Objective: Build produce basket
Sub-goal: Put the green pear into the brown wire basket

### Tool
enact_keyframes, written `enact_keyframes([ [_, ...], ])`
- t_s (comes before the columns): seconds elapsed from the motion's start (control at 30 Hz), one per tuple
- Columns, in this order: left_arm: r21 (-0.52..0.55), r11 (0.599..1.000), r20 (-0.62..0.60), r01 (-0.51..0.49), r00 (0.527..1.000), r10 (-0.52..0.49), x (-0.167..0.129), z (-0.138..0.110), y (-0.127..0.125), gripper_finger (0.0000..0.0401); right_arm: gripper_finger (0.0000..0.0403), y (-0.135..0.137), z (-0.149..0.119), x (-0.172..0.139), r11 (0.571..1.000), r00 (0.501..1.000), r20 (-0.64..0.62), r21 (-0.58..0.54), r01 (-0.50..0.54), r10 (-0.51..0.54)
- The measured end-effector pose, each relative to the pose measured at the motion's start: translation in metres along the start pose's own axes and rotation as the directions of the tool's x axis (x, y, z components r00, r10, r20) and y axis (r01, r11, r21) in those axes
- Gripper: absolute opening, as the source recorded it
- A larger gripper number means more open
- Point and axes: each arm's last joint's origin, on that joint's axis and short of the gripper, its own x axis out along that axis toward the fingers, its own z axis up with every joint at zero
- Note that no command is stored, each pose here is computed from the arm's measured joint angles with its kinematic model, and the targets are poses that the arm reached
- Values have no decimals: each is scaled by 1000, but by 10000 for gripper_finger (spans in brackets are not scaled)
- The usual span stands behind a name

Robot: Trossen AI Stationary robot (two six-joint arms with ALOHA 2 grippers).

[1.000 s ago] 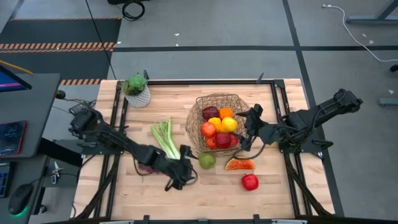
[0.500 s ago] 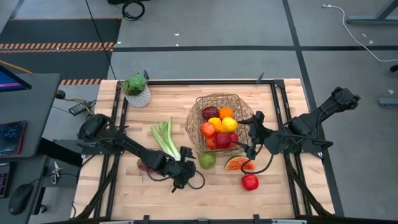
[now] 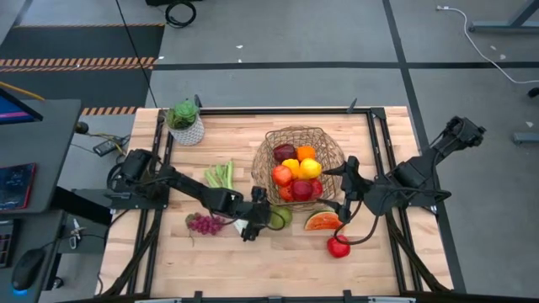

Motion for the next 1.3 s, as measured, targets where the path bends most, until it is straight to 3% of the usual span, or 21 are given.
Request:
enact_keyframes([
  [0.23,-35,999,135,-22,990,26,7,-9,4,396,399,5,-2,-5,1000,1000,11,14,-8,8],
  [0.43,-93,996,168,-12,985,28,6,-6,4,396,399,5,-2,-6,999,1000,20,37,1,-2],
  [0.77,-188,961,219,203,962,-160,5,-2,-4,396,399,5,-2,-6,999,1000,20,42,1,-1],
  [0.97,-170,961,236,217,956,-174,3,0,-11,396,399,5,-2,-6,999,1000,20,41,1,-1],
  [1.17,-256,933,275,255,944,-182,0,4,-17,396,399,5,-2,-6,999,1000,20,41,0,-1],
  [1.3,-241,937,279,253,943,-183,-1,4,-19,396,399,5,-2,-6,999,1000,20,40,1,-1],
])
